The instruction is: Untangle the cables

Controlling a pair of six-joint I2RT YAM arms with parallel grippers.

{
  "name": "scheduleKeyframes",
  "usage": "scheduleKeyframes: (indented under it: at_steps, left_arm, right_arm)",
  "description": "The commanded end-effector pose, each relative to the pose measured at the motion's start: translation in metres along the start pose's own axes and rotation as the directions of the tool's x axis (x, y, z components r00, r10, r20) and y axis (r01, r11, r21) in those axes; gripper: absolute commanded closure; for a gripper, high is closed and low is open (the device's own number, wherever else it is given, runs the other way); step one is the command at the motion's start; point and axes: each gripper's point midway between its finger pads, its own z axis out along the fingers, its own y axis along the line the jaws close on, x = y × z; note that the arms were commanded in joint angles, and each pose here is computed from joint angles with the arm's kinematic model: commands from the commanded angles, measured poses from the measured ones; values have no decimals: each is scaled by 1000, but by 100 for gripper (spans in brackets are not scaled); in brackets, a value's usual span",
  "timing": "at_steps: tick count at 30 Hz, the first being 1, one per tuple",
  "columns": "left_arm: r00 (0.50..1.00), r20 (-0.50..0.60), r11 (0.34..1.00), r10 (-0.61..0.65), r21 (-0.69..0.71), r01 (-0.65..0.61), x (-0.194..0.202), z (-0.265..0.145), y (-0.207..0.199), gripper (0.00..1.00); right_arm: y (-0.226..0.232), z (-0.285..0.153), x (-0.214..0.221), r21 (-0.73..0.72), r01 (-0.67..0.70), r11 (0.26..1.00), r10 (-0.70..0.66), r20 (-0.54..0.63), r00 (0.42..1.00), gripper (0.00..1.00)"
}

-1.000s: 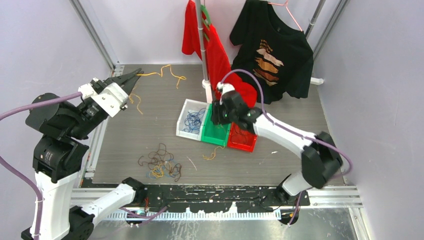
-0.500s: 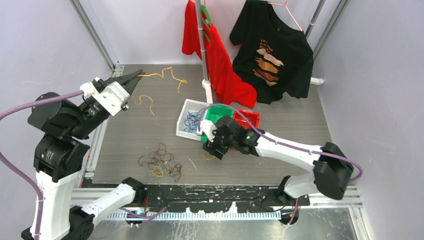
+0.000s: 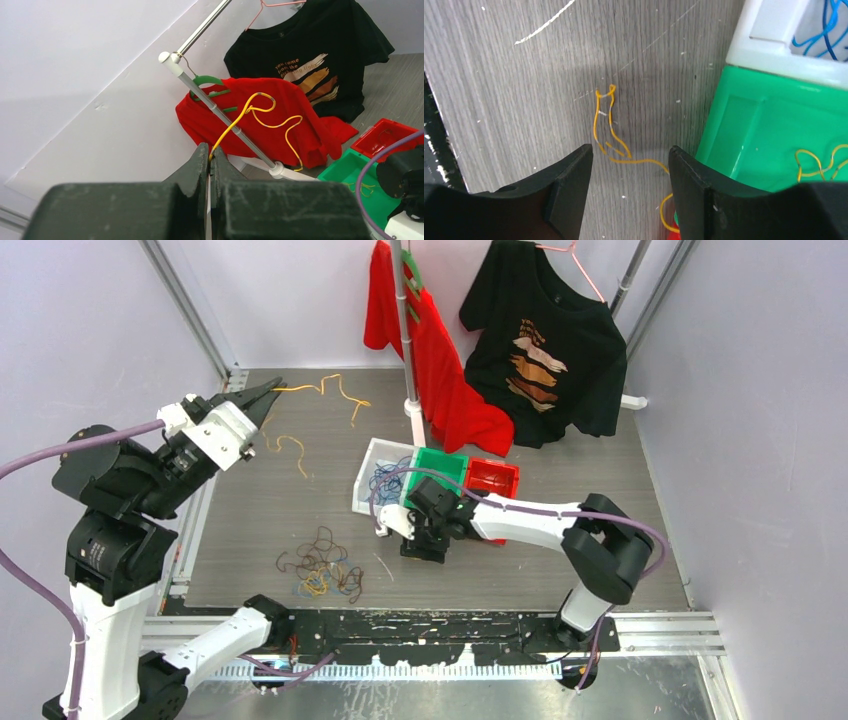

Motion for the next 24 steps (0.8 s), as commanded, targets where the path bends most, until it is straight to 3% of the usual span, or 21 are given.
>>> scheduleKeyframes:
  at_steps: [1,5,7,10,11,17,20,24]
  left_arm:
    - [1000,26,999,16,-41,-15,-13,-5,11,100]
    - [999,25,999,28,-47,-27,-14,-7,13,100]
    - [999,26,998,30,-50,-29,-15,-7,14,99]
    - [999,29,998,30,-53,-28,-17,-8,15,99]
    - [999,29,998,28,-52,-27,-18,-8,15,99]
    - [999,29,999,14,-48,-13,-17,-8,13,99]
    - [1000,22,999,10,-43,-9,-13,-7,11,99]
    - [1000,27,999,11,-41,-9,-13,-7,10,99]
  right_arm:
    - [-5,6,-21,-9,74,997,-74,21,997,39]
    - [-8,15,-14,0,73,997,-73,-20,997,47]
    - [-10,16,-12,-1,72,997,-72,-40,997,61]
    - [-15,12,-14,31,50,998,-48,-49,998,96]
    - [-19,8,-17,55,39,998,-37,-40,999,98]
    - [-49,-31,-50,157,-181,971,151,189,970,99]
    - [-71,-48,-60,148,-368,918,306,327,894,99]
    - [-96,-50,-61,119,-527,842,441,411,798,99]
